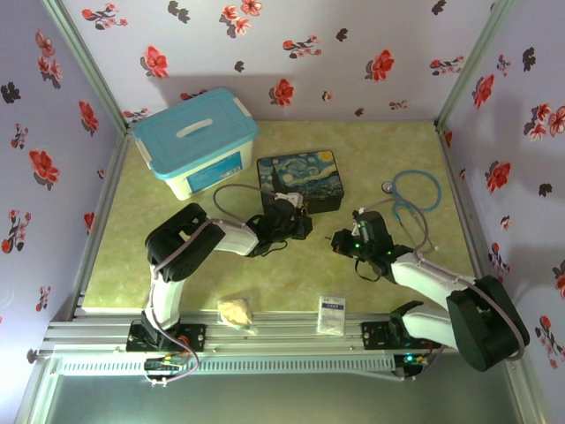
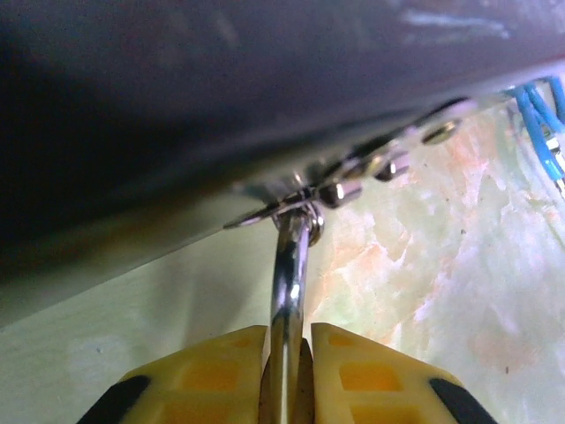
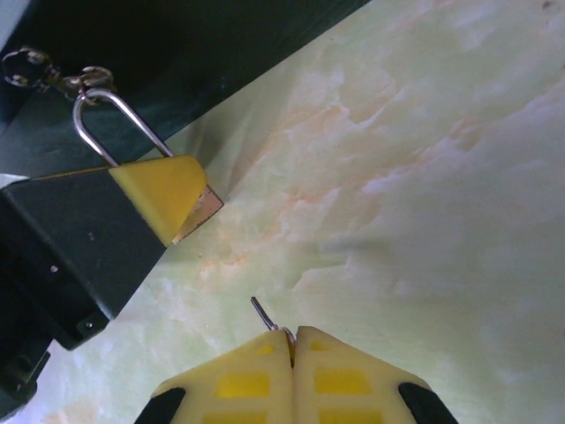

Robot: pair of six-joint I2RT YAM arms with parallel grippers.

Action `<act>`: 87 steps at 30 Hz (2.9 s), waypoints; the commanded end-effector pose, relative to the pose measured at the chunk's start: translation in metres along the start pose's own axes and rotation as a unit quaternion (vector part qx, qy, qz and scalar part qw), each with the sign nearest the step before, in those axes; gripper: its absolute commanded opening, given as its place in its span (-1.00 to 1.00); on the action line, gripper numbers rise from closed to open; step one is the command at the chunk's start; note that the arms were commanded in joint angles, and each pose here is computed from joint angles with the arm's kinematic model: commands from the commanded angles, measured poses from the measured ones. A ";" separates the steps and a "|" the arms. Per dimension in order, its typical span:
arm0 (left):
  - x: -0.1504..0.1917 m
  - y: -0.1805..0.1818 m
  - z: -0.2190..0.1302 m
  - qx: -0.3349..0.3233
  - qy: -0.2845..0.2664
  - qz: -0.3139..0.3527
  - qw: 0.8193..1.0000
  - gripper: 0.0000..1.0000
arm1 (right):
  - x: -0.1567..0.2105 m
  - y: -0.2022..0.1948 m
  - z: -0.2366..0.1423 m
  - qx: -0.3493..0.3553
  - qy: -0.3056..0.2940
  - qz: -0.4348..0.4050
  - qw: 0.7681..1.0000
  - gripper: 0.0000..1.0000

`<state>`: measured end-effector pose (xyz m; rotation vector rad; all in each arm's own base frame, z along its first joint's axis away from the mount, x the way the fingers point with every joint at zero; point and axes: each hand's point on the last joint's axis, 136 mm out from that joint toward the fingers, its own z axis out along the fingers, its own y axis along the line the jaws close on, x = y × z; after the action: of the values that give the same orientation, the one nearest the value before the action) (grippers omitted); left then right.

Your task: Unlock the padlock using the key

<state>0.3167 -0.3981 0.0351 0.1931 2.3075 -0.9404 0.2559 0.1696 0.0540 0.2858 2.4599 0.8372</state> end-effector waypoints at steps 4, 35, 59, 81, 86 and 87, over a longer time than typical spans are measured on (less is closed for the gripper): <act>-0.011 -0.007 -0.009 0.011 -0.033 -0.065 0.997 -1.00 | -0.010 -0.003 0.002 -0.010 -0.053 0.092 0.994 -1.00; -0.044 -0.038 -0.032 0.087 -0.092 -0.208 0.970 -1.00 | -0.009 0.029 0.020 -0.112 -0.064 0.139 0.982 -1.00; -0.038 -0.041 -0.025 0.090 -0.055 -0.247 0.963 -1.00 | -0.006 0.031 0.025 -0.127 -0.065 0.213 0.967 -1.00; -0.045 -0.039 -0.025 0.070 -0.063 -0.232 0.968 -1.00 | -0.011 0.040 0.027 -0.190 -0.089 0.236 0.949 -1.00; -0.046 -0.039 -0.026 0.071 -0.064 -0.233 0.968 -1.00 | -0.014 0.045 0.025 -0.203 -0.094 0.235 0.946 -1.00; -0.047 -0.039 -0.026 0.071 -0.064 -0.233 0.968 -1.00 | -0.015 0.045 0.025 -0.207 -0.095 0.235 0.945 -1.00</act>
<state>0.3174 -0.3995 0.0742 -0.3552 2.2777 -1.2479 0.2791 0.2119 0.0582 0.7806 2.0675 1.3862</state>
